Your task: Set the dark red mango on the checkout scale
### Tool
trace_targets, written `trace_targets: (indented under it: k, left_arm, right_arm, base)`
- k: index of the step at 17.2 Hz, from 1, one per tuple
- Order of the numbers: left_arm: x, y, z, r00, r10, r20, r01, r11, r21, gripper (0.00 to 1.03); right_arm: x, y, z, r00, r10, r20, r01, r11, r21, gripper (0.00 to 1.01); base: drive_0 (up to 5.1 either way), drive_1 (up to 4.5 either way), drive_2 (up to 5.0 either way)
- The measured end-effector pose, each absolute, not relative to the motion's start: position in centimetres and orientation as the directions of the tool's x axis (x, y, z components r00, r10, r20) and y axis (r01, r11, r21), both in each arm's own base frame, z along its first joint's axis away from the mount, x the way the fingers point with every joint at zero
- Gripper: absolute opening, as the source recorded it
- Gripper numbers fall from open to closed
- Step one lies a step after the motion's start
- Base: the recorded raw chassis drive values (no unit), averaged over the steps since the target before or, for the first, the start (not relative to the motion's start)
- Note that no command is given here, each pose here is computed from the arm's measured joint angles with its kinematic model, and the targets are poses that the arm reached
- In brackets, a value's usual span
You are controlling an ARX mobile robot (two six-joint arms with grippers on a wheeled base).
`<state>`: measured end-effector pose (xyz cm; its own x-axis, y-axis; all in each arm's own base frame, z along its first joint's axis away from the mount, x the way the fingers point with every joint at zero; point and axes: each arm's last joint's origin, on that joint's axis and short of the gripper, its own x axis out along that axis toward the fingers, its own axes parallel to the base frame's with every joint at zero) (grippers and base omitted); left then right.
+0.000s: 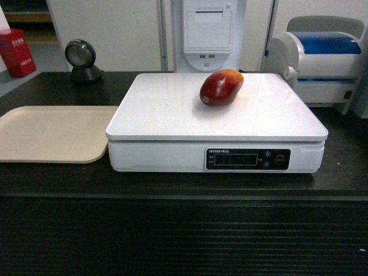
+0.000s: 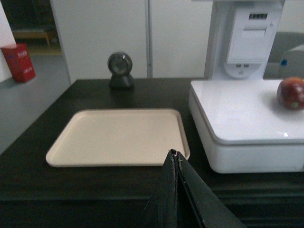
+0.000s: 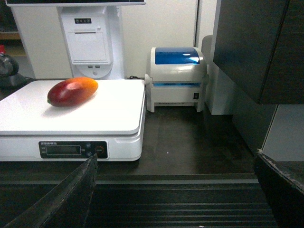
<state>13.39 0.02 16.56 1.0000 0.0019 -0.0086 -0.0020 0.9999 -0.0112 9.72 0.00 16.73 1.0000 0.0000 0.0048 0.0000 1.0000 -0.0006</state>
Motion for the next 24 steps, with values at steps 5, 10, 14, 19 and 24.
trace_targets:
  k: [5, 10, 14, 19, 24]
  left_arm:
    - [12.8, 0.0, 16.8, 1.000, 0.002, 0.002, -0.002, 1.000, -0.011, 0.02]
    - [11.8, 0.0, 17.0, 1.000, 0.002, 0.012, -0.002, 1.000, -0.011, 0.02]
    - [11.2, 0.0, 17.0, 1.000, 0.002, 0.012, -0.002, 1.000, -0.011, 0.02]
    - [10.7, 0.0, 16.8, 1.000, 0.002, 0.002, -0.002, 1.000, -0.011, 0.02]
    - [9.8, 0.0, 16.4, 1.000, 0.003, -0.023, -0.003, 1.000, -0.011, 0.02]
  right_arm:
    - [9.7, 0.0, 16.7, 1.000, 0.000, 0.005, 0.000, 1.000, -0.001, 0.98]
    - [9.7, 0.0, 16.7, 1.000, 0.000, 0.005, 0.000, 1.000, -0.001, 0.98]
    - [9.7, 0.0, 16.7, 1.000, 0.000, 0.005, 0.000, 1.000, -0.001, 0.98]
    - [9.7, 0.0, 16.7, 1.000, 0.000, 0.005, 0.000, 1.000, -0.001, 0.98]
    - [9.7, 0.0, 16.7, 1.000, 0.000, 0.005, 0.000, 1.000, -0.001, 0.98]
  base:
    - [0.0, 0.00, 0.0]
    - [0.0, 0.00, 0.0]
    - [0.0, 0.00, 0.0]
    - [0.0, 0.00, 0.0]
    - [0.0, 0.00, 0.0]
